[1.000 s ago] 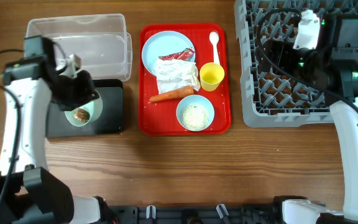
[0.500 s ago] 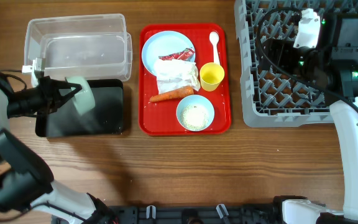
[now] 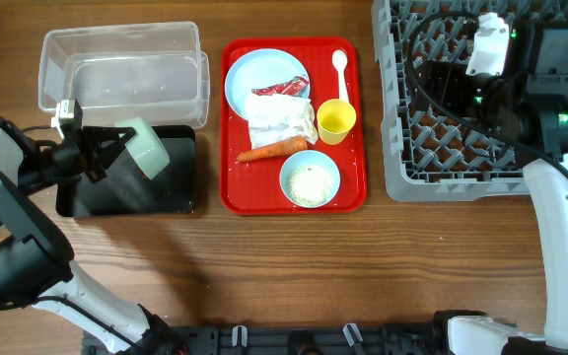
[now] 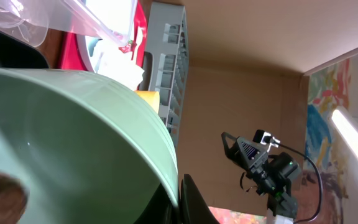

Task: Sort waste into correct bins and load items into the dishwasher rack
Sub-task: 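Return the green bowl with the left gripper toward the red tray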

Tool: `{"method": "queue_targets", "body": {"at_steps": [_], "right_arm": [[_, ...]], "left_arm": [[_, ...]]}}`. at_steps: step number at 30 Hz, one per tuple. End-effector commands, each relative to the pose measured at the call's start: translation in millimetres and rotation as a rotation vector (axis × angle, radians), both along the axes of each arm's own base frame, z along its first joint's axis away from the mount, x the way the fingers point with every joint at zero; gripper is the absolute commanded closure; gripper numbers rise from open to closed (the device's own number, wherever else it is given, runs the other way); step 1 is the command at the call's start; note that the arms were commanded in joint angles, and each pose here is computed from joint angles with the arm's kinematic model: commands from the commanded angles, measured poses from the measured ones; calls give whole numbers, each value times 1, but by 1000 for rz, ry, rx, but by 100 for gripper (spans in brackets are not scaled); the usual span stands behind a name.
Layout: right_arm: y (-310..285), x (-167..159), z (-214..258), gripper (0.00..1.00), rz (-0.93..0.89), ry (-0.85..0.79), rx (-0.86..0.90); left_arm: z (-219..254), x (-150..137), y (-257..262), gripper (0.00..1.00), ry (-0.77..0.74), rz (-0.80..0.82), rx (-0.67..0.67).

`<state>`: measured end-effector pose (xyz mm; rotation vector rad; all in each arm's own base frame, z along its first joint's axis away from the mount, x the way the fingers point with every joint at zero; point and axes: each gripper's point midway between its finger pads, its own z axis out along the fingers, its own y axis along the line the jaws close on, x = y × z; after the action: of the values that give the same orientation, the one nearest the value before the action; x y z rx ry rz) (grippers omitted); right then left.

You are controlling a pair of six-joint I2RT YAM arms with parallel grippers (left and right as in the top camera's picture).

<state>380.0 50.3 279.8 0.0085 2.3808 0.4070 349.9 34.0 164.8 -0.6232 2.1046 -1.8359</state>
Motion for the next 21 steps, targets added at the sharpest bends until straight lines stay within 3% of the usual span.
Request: {"method": "queue_targets", "body": {"at_steps": [1,7,13,16,18,21], "right_arm": [[-2,3,-1,5,6,-4,-19],[-2,2,-2,5,6,1,-19],[-2,2,-2,0,6,3,-19],[-2,2,-2,0,6,1,-19],[-2,2,-2,0,6,2,-19],[-2,1,-3,0,6,9,-18]], "left_arm": [[7,5,3,96,-35,36,-46],[25,7,2,96,-73,36,-39],[120,-5,-51,96,-407,-167,258],[130,-19,-101,96,-483,-349,456],[82,-12,-131,96,-269,-448,787],[39,-11,-155,96,-113,-497,1115]]}}
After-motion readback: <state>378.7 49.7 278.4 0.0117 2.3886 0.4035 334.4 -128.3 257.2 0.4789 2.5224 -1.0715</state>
